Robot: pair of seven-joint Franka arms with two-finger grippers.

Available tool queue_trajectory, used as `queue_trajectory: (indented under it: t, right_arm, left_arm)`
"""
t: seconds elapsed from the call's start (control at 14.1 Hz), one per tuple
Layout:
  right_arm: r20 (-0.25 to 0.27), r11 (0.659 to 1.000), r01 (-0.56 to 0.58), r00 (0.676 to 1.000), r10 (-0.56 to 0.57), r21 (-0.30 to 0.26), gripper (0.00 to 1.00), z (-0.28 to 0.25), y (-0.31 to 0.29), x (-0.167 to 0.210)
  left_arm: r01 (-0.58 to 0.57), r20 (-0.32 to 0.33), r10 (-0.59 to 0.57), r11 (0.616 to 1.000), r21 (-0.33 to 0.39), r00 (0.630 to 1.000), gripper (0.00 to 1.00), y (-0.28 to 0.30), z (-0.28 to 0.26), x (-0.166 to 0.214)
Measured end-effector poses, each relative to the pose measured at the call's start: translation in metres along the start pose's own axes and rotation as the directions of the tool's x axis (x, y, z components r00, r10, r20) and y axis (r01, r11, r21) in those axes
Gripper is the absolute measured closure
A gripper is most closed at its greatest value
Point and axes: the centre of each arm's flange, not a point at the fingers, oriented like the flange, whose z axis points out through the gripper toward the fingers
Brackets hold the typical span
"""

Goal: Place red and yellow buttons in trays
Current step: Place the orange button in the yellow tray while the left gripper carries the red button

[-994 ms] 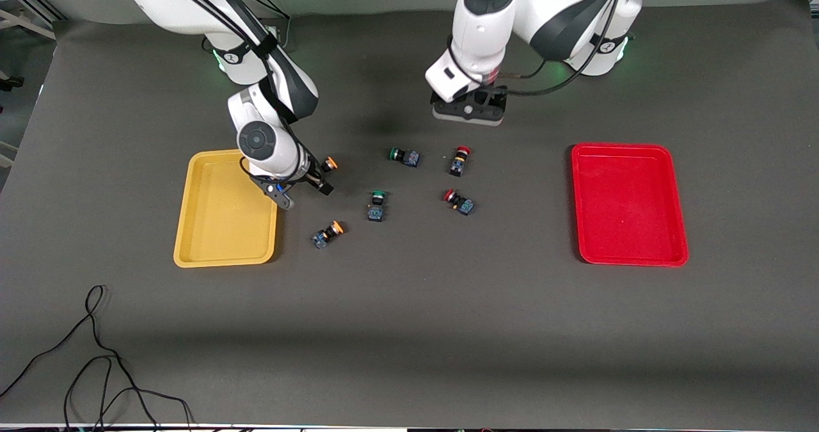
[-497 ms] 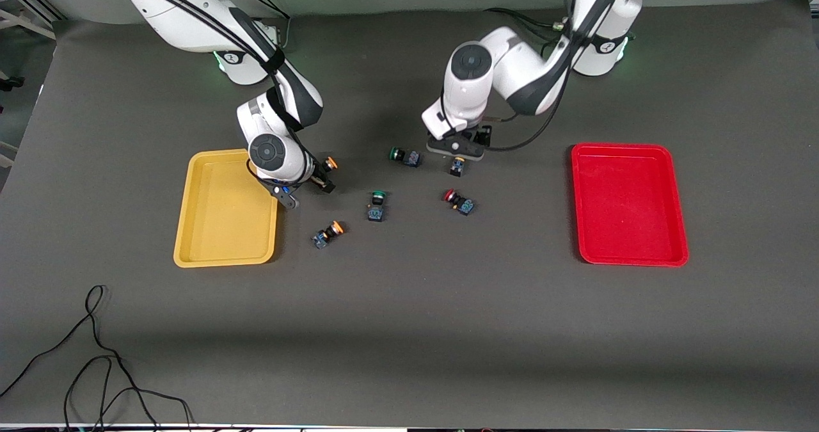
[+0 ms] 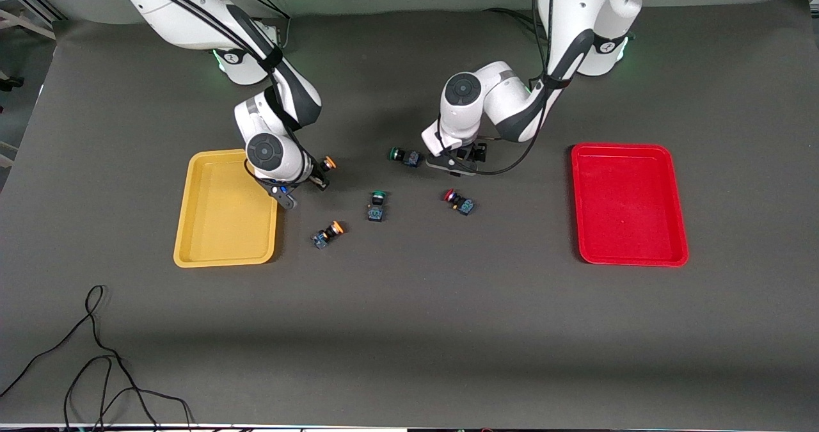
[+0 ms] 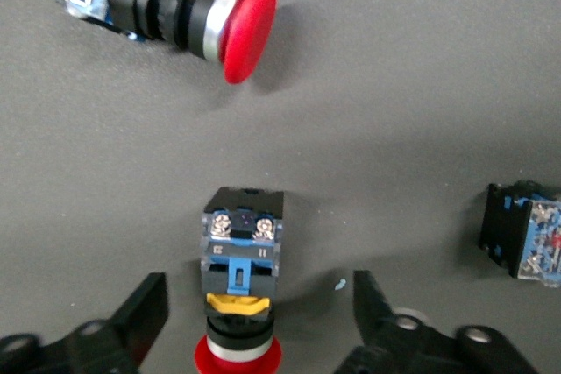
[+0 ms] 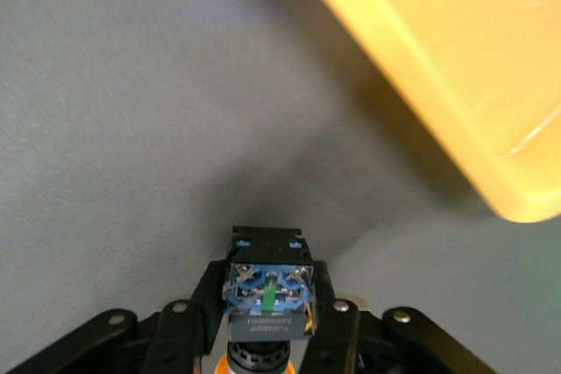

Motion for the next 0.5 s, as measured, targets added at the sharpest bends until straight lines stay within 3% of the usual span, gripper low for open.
queue_trajectory:
  t: [0.28,0.36,0.5]
  right_arm:
    - [0.027,1.0,0.016,1.0,-0.016,-0.017,0.57,-0.104,0.035,0.048]
    - [0.023,1.0,0.027,0.999,-0.027,0.0,0.57,-0.127,0.052,0.063]
    - [0.028,0.999,0.049,0.998,-0.049,0.018,0.57,-0.141,0.086,0.095]
  left_arm:
    - [0.042,-0.007,-0.042,0.999,0.0,0.999,0.62,-0.004,-0.002,0.006]
    - [0.053,-0.01,-0.053,0.999,-0.001,0.999,0.67,-0.004,-0.003,0.008]
    - [0.107,-0.021,-0.107,0.994,0.001,0.994,0.67,-0.005,-0.018,0.021]
